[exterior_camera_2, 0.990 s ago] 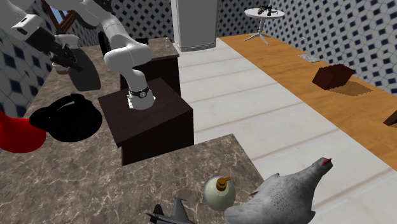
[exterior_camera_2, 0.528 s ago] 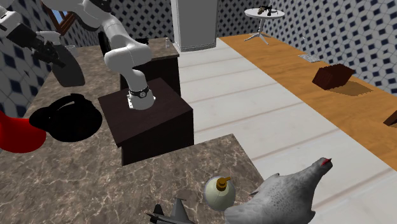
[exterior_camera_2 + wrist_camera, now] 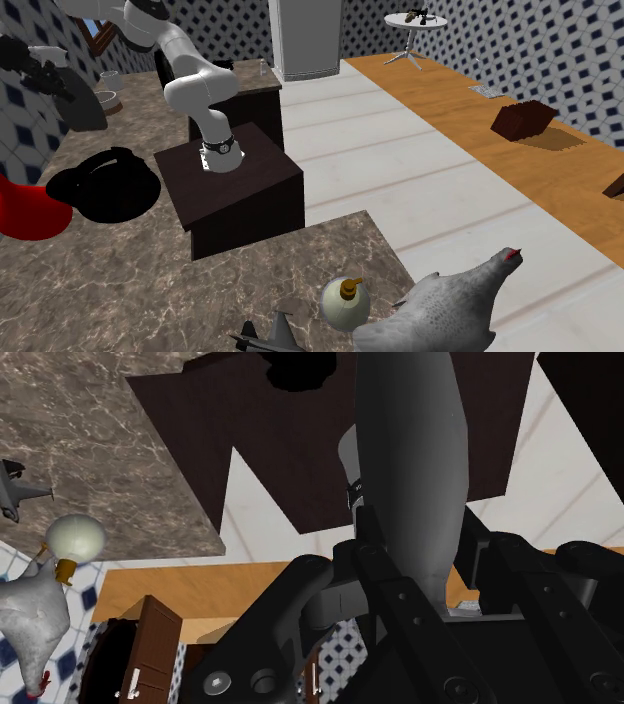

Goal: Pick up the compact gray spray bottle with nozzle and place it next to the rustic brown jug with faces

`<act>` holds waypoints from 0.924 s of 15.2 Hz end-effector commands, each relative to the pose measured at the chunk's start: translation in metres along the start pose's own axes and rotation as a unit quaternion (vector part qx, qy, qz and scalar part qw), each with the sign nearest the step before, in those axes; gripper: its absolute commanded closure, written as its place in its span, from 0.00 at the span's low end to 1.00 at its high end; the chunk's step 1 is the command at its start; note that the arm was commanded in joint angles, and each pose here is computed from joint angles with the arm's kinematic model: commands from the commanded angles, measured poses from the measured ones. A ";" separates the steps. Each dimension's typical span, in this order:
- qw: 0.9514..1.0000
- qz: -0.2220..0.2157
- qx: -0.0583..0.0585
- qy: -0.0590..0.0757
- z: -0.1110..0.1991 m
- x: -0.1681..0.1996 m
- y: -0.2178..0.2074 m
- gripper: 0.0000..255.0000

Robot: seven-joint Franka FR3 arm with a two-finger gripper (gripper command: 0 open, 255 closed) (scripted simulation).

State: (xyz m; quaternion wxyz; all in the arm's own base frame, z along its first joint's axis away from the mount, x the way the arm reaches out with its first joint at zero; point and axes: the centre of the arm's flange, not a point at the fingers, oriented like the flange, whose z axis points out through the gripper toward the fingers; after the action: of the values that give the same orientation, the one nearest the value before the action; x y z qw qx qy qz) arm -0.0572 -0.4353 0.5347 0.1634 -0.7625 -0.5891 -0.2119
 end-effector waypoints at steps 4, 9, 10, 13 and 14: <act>1.000 0.000 0.001 0.000 -0.029 -0.044 -0.038 1.00; 1.000 0.000 0.001 0.000 -0.055 -0.089 -0.079 1.00; 1.000 0.000 0.001 0.000 -0.061 -0.098 -0.088 1.00; 1.000 0.000 0.001 0.000 -0.077 -0.124 -0.112 1.00; 1.000 0.000 0.001 0.000 -0.078 -0.126 -0.114 1.00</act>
State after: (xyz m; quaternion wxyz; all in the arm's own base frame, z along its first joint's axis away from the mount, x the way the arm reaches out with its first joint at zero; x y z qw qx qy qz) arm -0.1983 -0.5454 0.5356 0.1638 -0.7624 -0.5891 -0.2118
